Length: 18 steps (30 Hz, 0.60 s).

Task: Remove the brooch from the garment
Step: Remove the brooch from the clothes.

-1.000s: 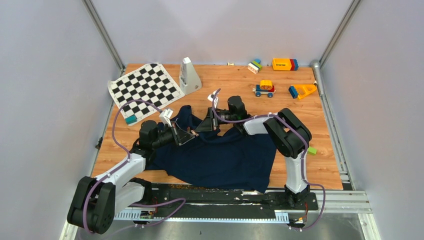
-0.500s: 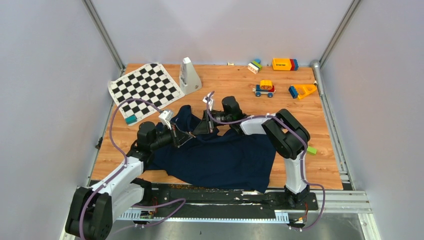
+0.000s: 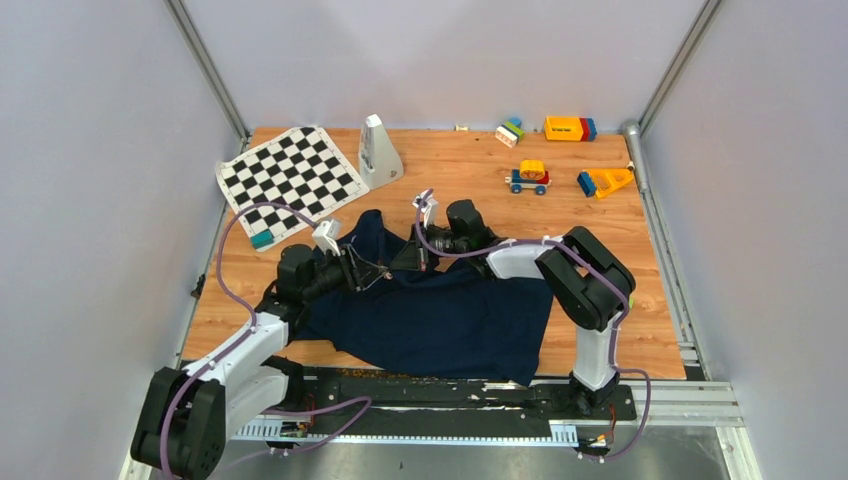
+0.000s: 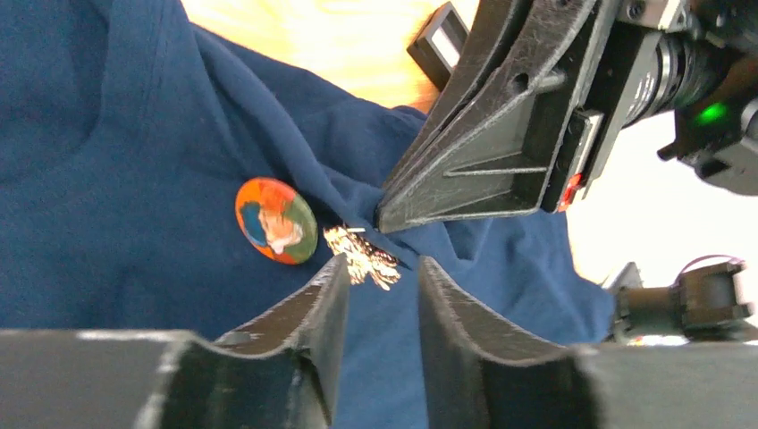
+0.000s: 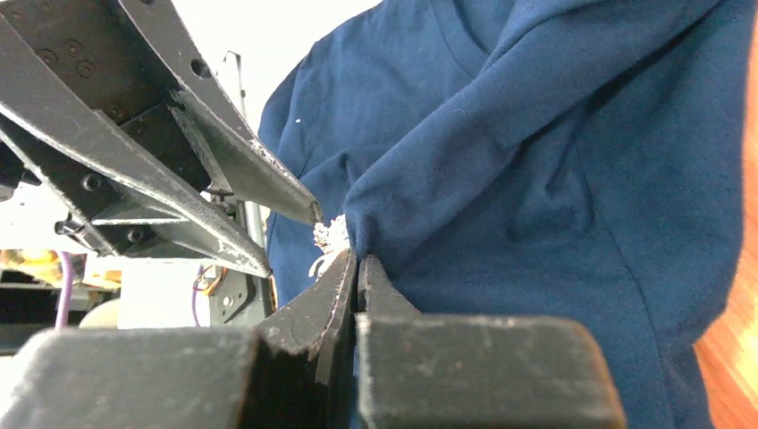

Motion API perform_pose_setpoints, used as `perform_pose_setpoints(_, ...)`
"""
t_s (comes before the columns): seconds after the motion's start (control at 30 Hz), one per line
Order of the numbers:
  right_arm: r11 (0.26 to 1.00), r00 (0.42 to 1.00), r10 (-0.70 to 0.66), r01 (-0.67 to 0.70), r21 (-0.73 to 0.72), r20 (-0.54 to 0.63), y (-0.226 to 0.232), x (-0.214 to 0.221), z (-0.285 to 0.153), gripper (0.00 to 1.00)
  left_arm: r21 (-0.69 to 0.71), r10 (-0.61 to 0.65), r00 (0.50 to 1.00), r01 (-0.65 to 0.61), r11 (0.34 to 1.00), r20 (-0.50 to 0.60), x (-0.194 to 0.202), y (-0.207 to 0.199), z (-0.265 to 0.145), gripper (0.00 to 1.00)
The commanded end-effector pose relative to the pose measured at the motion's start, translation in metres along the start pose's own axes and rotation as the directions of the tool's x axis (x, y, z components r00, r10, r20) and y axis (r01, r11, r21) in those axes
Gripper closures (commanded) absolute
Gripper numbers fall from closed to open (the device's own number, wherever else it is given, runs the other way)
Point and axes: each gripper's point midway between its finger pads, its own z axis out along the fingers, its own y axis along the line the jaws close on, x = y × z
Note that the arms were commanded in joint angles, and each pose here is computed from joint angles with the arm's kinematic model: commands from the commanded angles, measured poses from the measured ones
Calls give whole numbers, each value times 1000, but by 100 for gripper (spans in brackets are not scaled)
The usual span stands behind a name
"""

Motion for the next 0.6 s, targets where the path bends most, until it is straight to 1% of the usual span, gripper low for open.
perform_pose_setpoints(0.0,993,987,-98,89,76,124,9,-29,-6,100,23,-141,988,140,990,61,-3,-7,-3,47)
perform_pose_setpoints(0.03,991,986,-104,91,100,131,9,-30,-6,100,31,-169,983,168,985,68,-3,-9,-5,43)
perform_pose_setpoints(0.07,988,984,-113,97,119,138,9,-31,-6,100,44,-173,982,170,984,81,-5,-12,-7,33)
perform_pose_setpoints(0.13,981,978,-134,108,158,159,11,-34,-6,100,49,-186,979,182,982,86,-5,-16,-10,22)
perform_pose_setpoints(0.2,979,974,-146,116,169,176,14,-35,-8,100,24,-195,976,194,981,96,-5,-13,-13,20)
perform_pose_setpoints(0.27,979,972,-141,110,170,187,16,-34,-8,100,5,-213,970,214,977,119,-5,-8,-15,21)
perform_pose_setpoints(0.3,980,972,-141,111,165,188,17,-34,-8,100,20,-227,962,227,974,150,-10,-10,-15,23)
perform_pose_setpoints(0.33,980,972,-142,111,165,188,17,-33,-7,100,25,-240,958,239,971,155,-6,-8,-16,27)
perform_pose_setpoints(0.37,980,972,-144,113,164,187,18,-32,-7,100,55,-256,949,250,967,183,-12,-12,-16,30)
perform_pose_setpoints(0.43,980,972,-147,118,159,183,19,-30,-4,100,75,-279,941,269,960,190,-10,-13,-15,45)
perform_pose_setpoints(0.5,981,974,-145,118,153,176,20,-29,-2,100,78,-292,941,283,956,172,-9,-13,-11,48)
perform_pose_setpoints(0.53,981,974,-143,117,153,174,20,-29,-1,100,83,-294,942,283,955,162,-8,-14,-10,48)
perform_pose_setpoints(0.57,982,975,-140,114,153,173,20,-29,0,100,81,-299,942,289,954,150,-8,-14,-8,45)
